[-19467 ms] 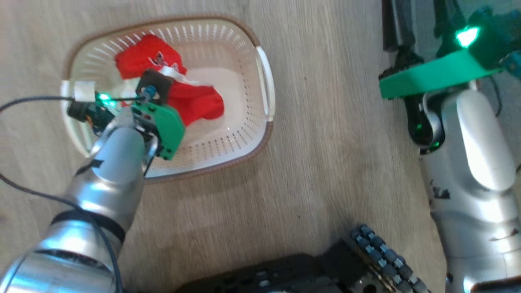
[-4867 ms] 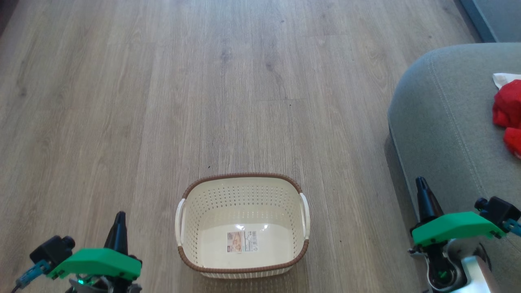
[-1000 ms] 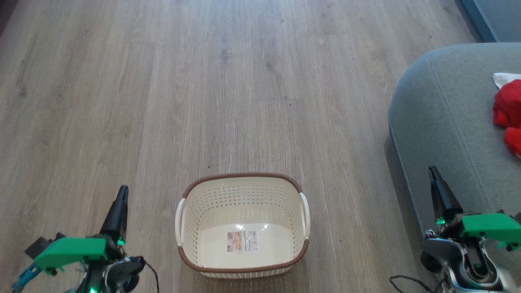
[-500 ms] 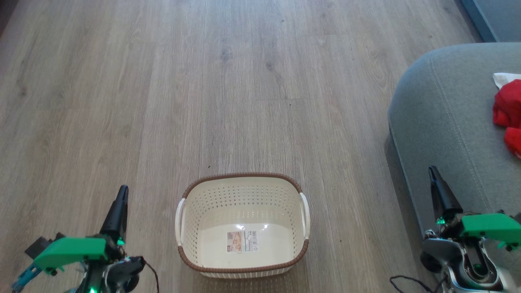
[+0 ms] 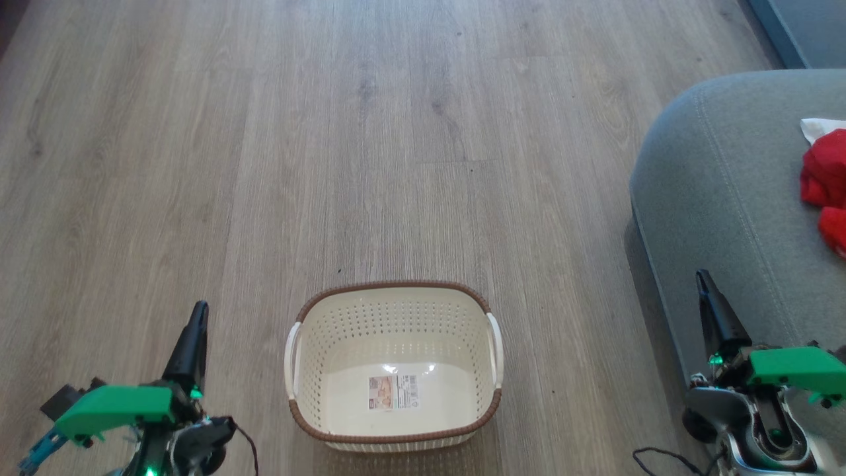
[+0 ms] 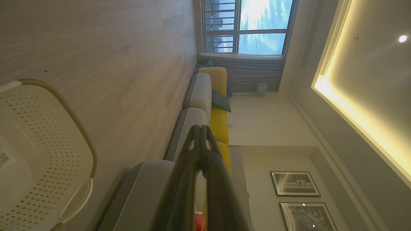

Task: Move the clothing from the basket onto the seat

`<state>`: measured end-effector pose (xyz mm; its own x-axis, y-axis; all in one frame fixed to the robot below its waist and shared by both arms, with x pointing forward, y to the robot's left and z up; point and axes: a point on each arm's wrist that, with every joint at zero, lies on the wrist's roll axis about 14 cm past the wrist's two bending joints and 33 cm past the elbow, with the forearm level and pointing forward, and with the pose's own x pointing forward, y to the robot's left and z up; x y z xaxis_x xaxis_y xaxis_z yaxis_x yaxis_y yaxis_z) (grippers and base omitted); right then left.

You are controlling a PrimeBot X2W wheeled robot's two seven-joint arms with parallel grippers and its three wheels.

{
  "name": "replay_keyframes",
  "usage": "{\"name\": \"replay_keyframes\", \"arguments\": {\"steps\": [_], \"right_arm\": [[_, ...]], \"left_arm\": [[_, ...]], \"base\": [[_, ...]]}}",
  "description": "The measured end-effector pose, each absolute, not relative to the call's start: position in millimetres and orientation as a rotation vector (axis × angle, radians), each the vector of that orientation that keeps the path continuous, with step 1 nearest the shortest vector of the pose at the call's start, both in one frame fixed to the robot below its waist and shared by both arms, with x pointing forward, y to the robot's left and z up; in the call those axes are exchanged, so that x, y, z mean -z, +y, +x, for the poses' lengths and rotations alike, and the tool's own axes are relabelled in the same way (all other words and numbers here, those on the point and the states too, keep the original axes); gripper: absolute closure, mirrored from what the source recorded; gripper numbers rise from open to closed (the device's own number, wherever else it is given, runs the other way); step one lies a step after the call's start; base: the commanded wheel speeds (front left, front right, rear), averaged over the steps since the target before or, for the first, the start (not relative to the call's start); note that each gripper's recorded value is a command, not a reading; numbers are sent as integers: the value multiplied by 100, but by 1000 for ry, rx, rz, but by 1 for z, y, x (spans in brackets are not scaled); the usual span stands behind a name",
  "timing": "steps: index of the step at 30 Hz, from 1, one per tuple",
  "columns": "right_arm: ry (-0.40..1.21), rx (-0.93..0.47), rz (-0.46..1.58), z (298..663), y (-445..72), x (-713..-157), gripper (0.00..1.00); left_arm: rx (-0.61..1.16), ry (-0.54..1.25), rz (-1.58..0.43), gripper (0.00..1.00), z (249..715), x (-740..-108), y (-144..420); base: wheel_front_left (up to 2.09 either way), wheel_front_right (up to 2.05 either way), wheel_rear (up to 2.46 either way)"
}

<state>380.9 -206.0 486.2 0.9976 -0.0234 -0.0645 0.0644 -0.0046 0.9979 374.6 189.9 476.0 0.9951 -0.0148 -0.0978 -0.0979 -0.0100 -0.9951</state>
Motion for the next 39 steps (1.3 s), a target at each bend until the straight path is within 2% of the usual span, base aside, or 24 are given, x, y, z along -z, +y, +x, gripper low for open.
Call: {"name": "replay_keyframes", "arguments": {"steps": [39], "right_arm": [[32, 69, 1574, 381, -206, -486, 100]], "left_arm": [[-66, 88, -1580, 100, 375, -476, 190]], "base": [[0, 0, 0]]}}
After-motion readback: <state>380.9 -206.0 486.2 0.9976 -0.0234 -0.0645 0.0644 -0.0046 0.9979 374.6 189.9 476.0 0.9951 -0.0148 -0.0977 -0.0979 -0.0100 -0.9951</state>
